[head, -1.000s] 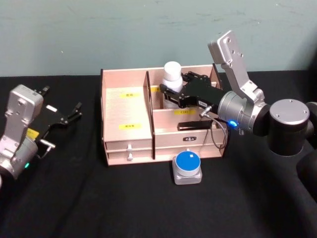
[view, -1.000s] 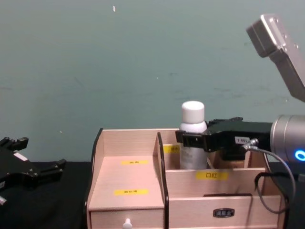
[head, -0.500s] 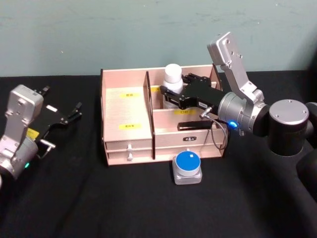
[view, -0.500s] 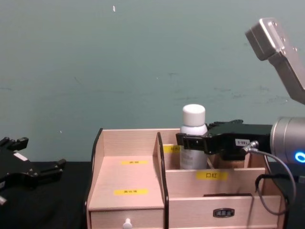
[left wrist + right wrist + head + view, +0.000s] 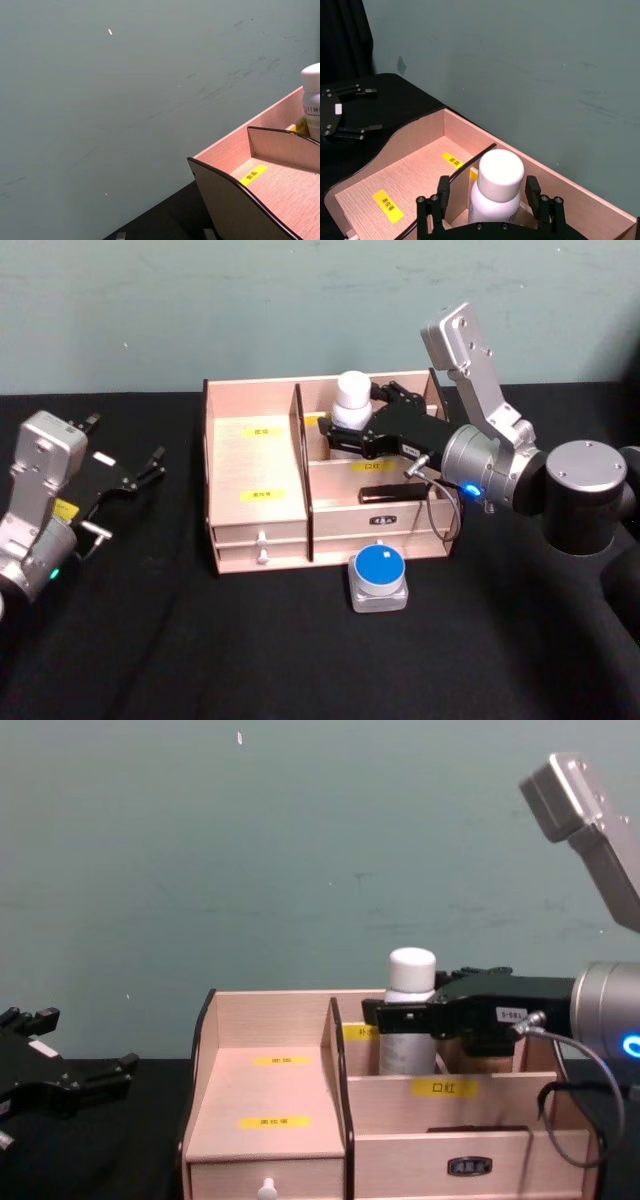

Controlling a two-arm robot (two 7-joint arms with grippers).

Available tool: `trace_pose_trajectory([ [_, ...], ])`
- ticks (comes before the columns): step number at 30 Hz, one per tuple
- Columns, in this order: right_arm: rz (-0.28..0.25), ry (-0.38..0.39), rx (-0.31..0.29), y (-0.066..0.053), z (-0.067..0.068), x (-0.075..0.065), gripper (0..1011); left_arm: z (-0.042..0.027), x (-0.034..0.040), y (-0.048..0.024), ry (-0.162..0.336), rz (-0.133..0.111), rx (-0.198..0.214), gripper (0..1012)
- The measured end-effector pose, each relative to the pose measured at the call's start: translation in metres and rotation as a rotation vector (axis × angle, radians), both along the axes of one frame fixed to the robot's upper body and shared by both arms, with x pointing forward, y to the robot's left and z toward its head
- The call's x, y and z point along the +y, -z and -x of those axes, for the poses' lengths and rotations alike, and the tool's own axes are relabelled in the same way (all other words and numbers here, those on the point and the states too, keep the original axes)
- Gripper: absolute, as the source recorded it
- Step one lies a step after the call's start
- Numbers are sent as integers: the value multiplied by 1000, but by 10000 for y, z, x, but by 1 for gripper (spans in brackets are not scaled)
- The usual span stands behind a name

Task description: Pick up the facial cleanser and watermelon frost from the table and place them into the tiered storage box.

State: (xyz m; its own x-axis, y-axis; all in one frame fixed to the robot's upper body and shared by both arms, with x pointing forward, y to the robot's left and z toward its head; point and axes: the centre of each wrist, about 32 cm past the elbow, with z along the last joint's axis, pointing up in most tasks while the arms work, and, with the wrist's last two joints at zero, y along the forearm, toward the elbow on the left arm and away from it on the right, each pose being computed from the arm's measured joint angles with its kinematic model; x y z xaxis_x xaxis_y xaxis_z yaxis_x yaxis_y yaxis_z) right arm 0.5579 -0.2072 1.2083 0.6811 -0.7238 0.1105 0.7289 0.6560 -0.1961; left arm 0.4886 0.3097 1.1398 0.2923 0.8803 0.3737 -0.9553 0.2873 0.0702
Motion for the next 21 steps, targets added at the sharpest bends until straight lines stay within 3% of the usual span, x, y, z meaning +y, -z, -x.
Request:
trace_pose_trajectory([
  [8,6,4,-41,-166,94,-64,1003,0,0,0,0,0,0,1001],
  [11,13,12,-61,-275,194,-100,1002,0,0,0,0,0,0,1001],
  [15,31,16,-65,-400,410,-130,1002,0,0,0,0,0,0,1001],
  [21,81,31,-20,-493,945,-148,1002,0,0,0,0,0,0,1001],
])
